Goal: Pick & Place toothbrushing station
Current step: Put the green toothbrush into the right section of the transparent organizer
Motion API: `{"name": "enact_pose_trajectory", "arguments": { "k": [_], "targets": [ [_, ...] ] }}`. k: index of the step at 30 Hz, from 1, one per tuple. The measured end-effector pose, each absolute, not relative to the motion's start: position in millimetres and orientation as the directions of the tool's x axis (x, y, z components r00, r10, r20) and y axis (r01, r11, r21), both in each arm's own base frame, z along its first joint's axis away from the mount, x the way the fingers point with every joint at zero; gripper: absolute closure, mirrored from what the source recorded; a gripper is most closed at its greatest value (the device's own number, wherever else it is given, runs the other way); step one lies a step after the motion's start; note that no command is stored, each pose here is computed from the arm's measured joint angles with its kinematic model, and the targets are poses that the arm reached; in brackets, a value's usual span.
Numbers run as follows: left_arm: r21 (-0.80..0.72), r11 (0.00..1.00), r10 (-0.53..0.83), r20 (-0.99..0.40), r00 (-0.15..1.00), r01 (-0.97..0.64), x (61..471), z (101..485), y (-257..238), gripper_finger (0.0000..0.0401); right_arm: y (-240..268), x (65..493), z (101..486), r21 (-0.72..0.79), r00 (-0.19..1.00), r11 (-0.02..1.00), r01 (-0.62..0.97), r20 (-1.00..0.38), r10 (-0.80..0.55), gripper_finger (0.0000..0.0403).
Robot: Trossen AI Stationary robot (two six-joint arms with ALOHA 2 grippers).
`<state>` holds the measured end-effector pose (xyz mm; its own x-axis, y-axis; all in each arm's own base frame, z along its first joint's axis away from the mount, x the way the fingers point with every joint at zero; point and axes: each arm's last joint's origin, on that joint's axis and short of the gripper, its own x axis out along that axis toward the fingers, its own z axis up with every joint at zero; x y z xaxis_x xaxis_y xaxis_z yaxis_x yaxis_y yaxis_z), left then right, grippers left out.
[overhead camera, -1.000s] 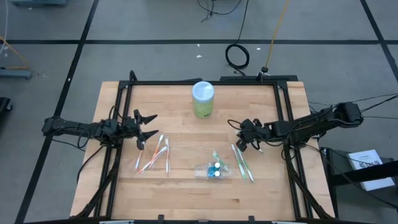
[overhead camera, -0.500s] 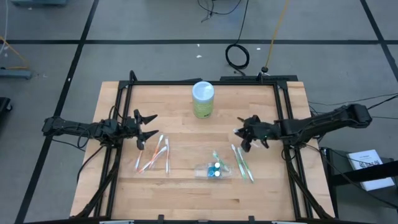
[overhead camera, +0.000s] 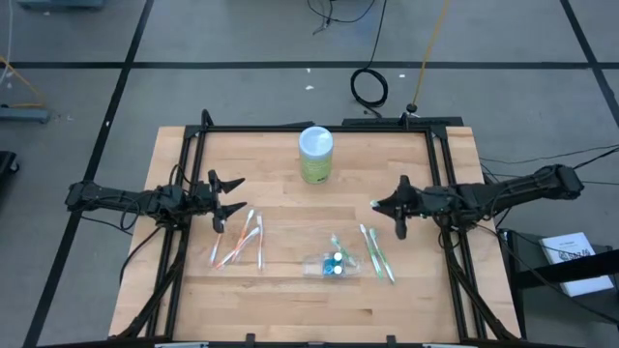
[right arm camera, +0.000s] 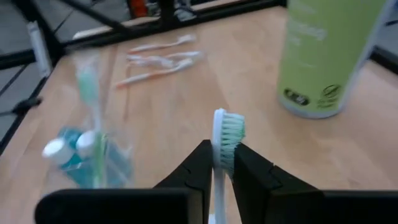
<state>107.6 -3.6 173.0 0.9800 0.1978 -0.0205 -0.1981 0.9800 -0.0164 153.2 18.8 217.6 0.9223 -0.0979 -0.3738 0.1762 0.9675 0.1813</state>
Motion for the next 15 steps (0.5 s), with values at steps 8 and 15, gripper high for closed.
{"name": "enact_pose_trajectory", "arguments": {
  "k": [8,15],
  "targets": [
    [-0.016,0.980,0.198,-0.021,0.980,-0.198,107.6,173.0,-3.6,0.0176,30.4,139.2,214.0,0.174,0.943,0.982,0.067,-0.332,-0.006,0.0381],
    [-0.016,0.980,0.197,-0.021,0.980,-0.198,107.6,173.0,-3.6,0.0176,38.4,138.9,229.1,0.142,0.979,0.988,-0.064,-0.182,0.090,0.0382]
  ]
}}
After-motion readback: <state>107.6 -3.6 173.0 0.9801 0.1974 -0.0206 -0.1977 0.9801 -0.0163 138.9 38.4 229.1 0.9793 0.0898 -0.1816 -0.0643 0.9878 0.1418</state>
